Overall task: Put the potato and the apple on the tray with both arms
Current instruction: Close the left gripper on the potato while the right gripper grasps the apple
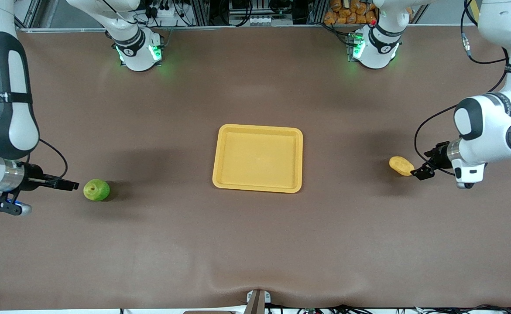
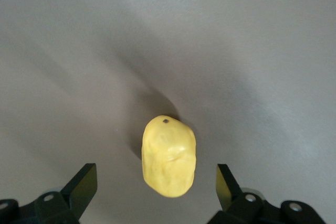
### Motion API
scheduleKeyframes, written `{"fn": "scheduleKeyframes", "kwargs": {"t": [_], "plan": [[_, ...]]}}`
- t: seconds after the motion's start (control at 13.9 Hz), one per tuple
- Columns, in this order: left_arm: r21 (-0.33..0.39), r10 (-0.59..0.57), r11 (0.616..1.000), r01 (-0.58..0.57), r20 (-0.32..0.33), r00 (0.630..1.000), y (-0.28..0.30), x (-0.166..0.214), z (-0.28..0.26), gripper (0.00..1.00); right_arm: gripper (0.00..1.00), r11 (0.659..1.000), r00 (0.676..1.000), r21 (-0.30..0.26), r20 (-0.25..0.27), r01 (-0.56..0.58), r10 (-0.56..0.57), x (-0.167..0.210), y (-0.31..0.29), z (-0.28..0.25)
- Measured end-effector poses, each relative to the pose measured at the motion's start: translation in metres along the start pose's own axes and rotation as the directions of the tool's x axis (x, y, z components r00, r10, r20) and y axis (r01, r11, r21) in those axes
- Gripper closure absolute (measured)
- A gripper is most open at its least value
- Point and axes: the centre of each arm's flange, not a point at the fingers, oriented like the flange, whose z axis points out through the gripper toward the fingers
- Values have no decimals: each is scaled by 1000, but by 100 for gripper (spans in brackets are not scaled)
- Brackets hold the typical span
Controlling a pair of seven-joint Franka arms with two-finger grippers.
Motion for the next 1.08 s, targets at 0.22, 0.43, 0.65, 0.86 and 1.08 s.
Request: {"fn": "scheduleKeyframes", "kwargs": {"t": [0.22,0.43,0.65,0.86,1.08], "plan": [[18,-23,1000,22,20,1000,2,-1,19,0,0,999,999,-29,22,43,-43,8,-10,38],[29,-25,999,24,31,999,2,0,30,0,0,1000,999,19,47,22,-23,16,8,86],[28,-31,999,31,30,999,3,1,32,0,0,997,993,39,93,70,-73,12,12,118],[27,-36,999,35,27,999,6,-1,40,0,0,996,989,39,119,85,-89,7,10,131],[28,-33,999,32,25,999,9,-1,54,0,0,995,988,23,113,100,-102,8,9,134]]}}
